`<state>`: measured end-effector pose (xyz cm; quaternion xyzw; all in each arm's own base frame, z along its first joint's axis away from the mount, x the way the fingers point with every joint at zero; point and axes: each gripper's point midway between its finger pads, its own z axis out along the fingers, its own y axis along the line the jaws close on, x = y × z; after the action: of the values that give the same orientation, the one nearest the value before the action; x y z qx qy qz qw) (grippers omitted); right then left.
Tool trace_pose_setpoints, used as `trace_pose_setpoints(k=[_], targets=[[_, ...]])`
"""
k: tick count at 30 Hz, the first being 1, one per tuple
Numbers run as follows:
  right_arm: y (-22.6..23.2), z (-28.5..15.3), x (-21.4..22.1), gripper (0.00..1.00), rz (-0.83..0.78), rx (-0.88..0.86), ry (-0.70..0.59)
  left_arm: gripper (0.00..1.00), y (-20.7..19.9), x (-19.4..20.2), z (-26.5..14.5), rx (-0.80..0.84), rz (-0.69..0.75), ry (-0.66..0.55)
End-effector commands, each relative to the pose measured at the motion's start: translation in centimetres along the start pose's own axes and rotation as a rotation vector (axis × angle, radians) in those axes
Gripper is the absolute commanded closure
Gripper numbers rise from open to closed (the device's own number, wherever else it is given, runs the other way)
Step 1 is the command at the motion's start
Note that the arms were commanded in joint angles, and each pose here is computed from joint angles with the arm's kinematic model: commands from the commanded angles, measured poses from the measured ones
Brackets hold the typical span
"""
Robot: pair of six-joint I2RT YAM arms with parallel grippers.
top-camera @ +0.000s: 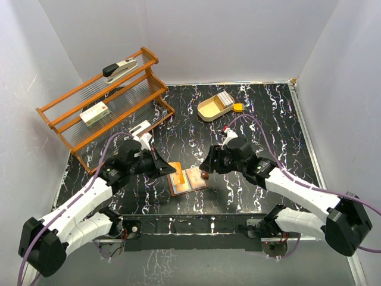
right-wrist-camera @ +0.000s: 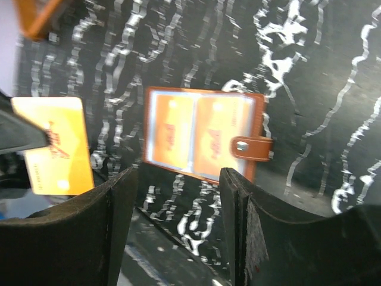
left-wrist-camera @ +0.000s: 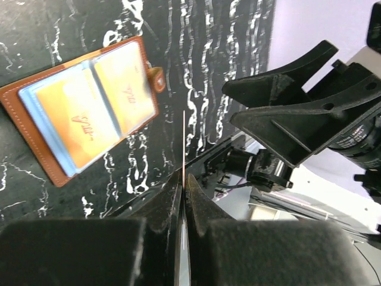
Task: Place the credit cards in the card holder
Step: Insert the credit card into the card holder.
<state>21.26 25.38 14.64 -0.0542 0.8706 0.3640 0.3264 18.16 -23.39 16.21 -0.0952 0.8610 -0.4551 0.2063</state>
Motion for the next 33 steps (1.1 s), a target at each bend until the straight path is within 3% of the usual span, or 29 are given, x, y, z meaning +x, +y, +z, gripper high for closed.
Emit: trace_pose_setpoints(k=[1, 16, 25, 28, 33], targets=[[-1.5, 1.0, -1.1, 0.44, -0.101, 0.094, -0.003, 1.0, 1.5, 1.2, 0.8, -0.045, 0.008, 0.077], [-4.6, 7.5, 0.7, 0.42, -0.205, 0.221, 0.17, 1.0, 5.2, 2.7, 2.5, -0.122, -0.047, 0.122], [-5.4, 8.5, 5.0, 0.52, -0.258, 0.238, 0.305, 1.0, 6.1, 2.6, 2.8, -0.091, -0.097, 0.149], [-4.6, 8.4, 7.0, 0.57, -0.279, 0.225, 0.343, 1.0, 5.8, 2.8, 2.6, -0.028, -0.151, 0.214], [-3.5, 7.5, 8.5, 0.58, -0.315, 0.235, 0.324, 1.0, 6.1, 2.7, 2.5, -0.046, -0.108, 0.242]])
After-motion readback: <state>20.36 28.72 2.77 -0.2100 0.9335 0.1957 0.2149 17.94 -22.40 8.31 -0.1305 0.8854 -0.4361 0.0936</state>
